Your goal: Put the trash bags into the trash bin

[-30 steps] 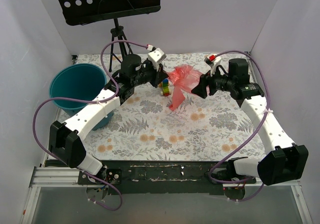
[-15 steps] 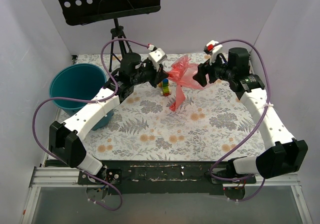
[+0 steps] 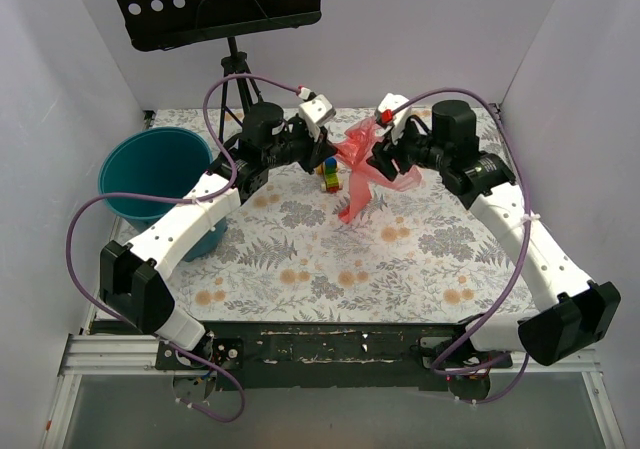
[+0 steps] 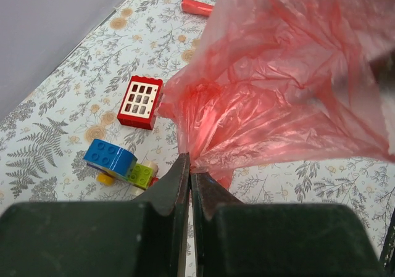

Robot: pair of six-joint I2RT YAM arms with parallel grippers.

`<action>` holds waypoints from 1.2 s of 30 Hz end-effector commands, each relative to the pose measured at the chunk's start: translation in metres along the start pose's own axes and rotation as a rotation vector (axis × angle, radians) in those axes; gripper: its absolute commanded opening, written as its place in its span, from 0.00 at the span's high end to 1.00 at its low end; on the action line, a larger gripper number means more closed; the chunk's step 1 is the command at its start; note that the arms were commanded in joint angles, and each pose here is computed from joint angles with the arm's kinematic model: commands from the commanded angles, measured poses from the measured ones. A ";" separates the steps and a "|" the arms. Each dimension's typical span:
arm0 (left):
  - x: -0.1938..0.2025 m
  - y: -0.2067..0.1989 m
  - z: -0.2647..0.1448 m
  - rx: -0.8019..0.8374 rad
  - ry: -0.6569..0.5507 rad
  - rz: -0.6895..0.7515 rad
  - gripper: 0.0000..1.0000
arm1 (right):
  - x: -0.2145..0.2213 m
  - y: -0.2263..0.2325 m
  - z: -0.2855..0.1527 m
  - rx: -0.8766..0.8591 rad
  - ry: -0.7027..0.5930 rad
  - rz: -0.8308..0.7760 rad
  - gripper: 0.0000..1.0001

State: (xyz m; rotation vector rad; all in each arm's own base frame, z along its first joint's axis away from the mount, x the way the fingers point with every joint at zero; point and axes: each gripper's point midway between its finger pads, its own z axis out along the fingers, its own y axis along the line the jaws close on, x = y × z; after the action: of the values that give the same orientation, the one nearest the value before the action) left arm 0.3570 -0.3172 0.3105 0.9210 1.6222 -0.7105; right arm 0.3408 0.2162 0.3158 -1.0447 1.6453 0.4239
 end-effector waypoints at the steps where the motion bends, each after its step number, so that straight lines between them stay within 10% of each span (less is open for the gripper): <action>1: -0.015 -0.001 -0.005 0.006 -0.014 0.027 1.00 | -0.044 0.005 -0.006 0.010 -0.107 -0.106 0.50; 4: -0.014 0.007 -0.008 -0.051 -0.009 0.026 1.00 | -0.027 -0.030 -0.006 0.212 -0.040 0.007 0.98; 12: 0.018 0.053 -0.019 -0.327 0.060 -0.057 1.00 | 0.042 -0.102 -0.041 0.461 0.033 0.519 0.99; 19: 0.020 0.024 -0.008 -0.162 0.046 -0.099 0.96 | 0.038 -0.088 -0.033 0.333 0.010 0.520 0.99; 24: 0.009 0.020 -0.004 -0.110 0.023 -0.017 0.49 | 0.041 -0.076 -0.029 0.275 0.015 0.504 0.99; 36: 0.012 -0.038 0.008 0.211 -0.066 0.426 0.46 | 0.043 -0.061 -0.028 0.220 0.004 0.530 0.99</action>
State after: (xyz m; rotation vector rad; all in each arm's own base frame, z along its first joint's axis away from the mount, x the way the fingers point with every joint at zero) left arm 0.3554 -0.3213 0.2951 1.1033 1.4938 -0.6109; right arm 0.3783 0.1396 0.2852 -0.4305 1.9743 0.5344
